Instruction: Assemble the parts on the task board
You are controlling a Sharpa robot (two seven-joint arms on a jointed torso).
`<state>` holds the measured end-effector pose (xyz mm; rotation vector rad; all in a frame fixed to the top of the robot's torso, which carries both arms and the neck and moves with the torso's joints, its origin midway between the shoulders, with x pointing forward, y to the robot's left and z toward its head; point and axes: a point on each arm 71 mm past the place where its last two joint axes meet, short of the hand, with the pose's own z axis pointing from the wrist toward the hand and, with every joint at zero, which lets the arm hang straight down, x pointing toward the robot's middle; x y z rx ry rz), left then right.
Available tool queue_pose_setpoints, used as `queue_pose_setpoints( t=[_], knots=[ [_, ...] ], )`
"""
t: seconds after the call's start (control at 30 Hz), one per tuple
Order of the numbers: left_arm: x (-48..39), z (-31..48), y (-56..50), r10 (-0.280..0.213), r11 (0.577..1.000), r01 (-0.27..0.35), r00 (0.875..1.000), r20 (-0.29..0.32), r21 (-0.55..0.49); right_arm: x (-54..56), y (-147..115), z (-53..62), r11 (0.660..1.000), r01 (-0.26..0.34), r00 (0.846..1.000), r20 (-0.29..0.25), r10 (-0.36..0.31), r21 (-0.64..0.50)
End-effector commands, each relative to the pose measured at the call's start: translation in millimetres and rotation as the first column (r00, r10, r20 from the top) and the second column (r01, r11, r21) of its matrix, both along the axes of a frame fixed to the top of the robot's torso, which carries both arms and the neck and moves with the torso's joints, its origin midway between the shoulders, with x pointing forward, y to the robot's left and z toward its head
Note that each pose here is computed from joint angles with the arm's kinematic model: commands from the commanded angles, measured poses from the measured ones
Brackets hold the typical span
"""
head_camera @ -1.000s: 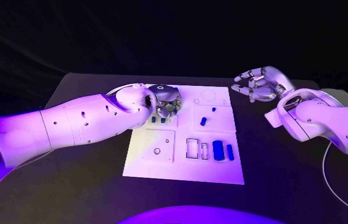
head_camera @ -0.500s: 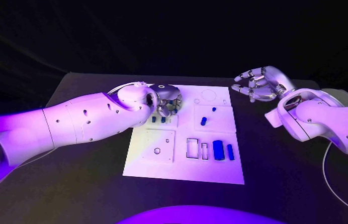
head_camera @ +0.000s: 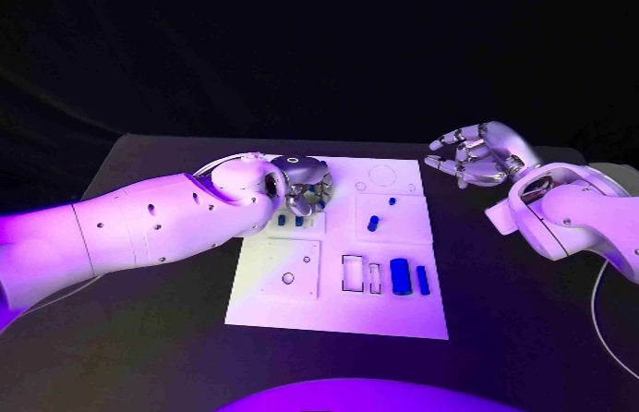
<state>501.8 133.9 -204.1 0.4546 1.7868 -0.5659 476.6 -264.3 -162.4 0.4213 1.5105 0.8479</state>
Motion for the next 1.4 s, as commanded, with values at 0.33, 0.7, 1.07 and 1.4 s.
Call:
queue_pose_setpoints(
  t=[0.33, 0.7, 1.07, 1.4],
  knots=[
    [-1.4, 21.3, 12.1, 0.039, 0.992, -0.036, 0.999, 0.022, -0.118, -0.2, 0, 0.3, 1.0, -0.007, 1.0, 0.009, 0.007, -0.002],
    [-0.8, 24.6, 39.9, 0.09, 0.989, -0.091, 0.996, -0.017, -0.118, 0.2, -1, -0.6, 1.0, -0.004, 1.0, 0.006, 0.004, -0.004],
    [-0.9, 21.2, 55.5, 0.115, 0.987, -0.12, 0.992, -0.056, -0.104, 0.8, 0, -1.8, 1.0, -0.007, 1.0, 0.004, 0.007, -0.004],
    [-0.1, 16.4, 58.5, 0.123, 0.988, -0.13, 0.989, -0.08, -0.087, 0.5, 1, -2.1, 1.0, -0.008, 1.0, 0.003, 0.008, -0.004]
  ],
)
